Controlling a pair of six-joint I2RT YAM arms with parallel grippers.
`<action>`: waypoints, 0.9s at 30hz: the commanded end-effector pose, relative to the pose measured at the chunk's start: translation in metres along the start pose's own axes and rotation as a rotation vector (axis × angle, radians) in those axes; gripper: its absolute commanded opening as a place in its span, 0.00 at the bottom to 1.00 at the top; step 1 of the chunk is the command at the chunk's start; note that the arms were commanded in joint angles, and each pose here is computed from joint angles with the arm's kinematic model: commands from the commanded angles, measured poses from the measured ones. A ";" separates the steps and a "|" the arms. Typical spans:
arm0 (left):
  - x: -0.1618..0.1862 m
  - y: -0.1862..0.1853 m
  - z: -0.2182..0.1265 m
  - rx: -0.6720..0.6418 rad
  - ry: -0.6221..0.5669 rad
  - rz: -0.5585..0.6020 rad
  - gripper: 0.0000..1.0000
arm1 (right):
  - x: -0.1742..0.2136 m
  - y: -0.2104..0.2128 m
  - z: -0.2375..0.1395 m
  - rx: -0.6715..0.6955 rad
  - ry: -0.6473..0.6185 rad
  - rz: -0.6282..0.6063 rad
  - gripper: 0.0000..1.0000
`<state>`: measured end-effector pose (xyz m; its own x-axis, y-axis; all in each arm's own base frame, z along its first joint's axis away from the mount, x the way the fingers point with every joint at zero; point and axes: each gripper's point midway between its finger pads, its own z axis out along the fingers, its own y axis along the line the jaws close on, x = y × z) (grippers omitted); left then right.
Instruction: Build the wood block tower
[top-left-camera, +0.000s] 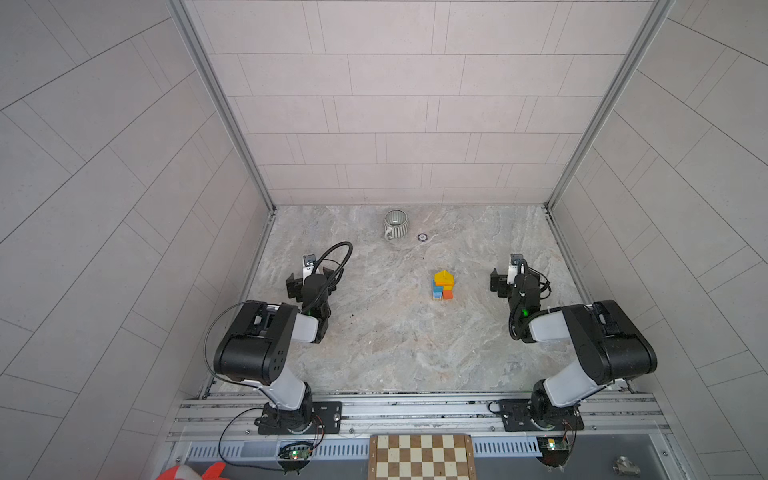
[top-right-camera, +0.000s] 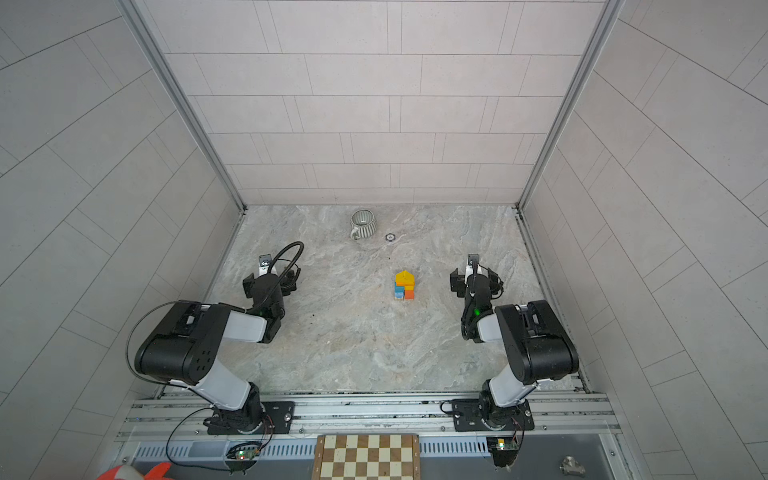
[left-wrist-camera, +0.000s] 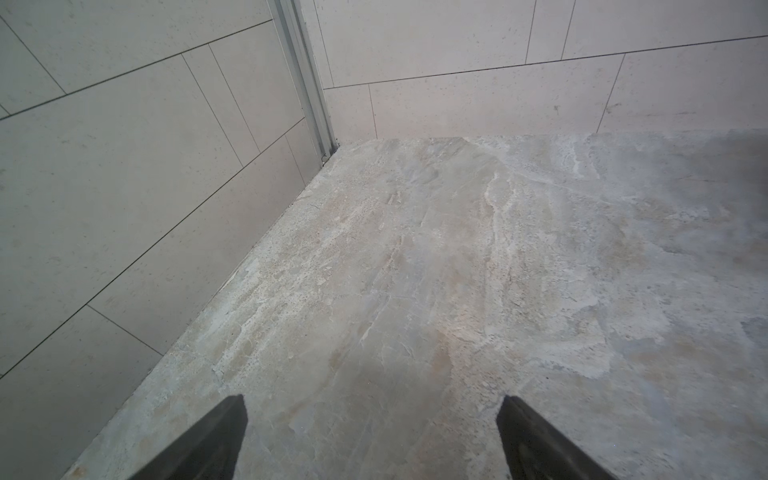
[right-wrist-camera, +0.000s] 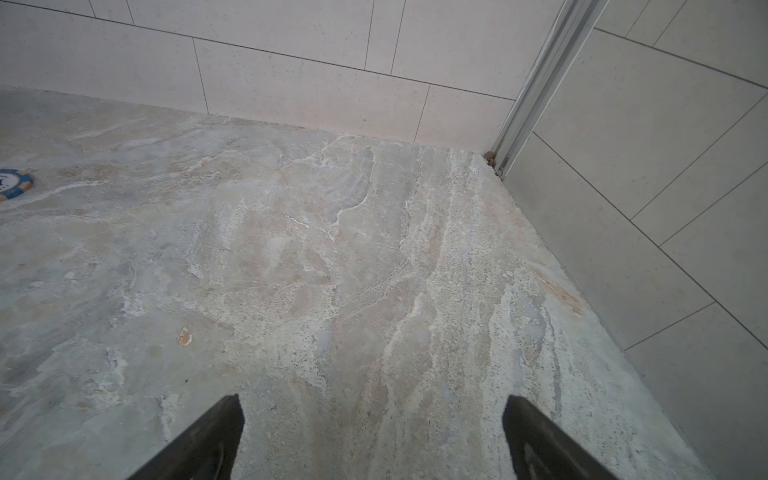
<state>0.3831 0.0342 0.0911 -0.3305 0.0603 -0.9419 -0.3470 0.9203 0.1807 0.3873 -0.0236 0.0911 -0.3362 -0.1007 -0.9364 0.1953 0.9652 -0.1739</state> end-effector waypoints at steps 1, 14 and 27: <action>-0.006 0.001 -0.003 -0.006 -0.031 -0.014 1.00 | -0.002 0.000 0.000 0.007 -0.016 -0.011 0.99; -0.006 0.002 -0.003 -0.009 -0.034 -0.012 1.00 | -0.002 0.000 0.002 -0.008 -0.005 -0.004 0.99; -0.006 -0.012 -0.009 0.081 -0.057 0.013 1.00 | -0.003 0.008 -0.005 -0.054 -0.044 -0.023 0.99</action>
<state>0.3623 0.0205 0.0790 -0.3161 0.1016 -0.9433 -0.2495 0.9503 0.1860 0.3713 -0.0129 0.0794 -0.3054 -0.1218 -0.9444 0.1232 0.9784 -0.1661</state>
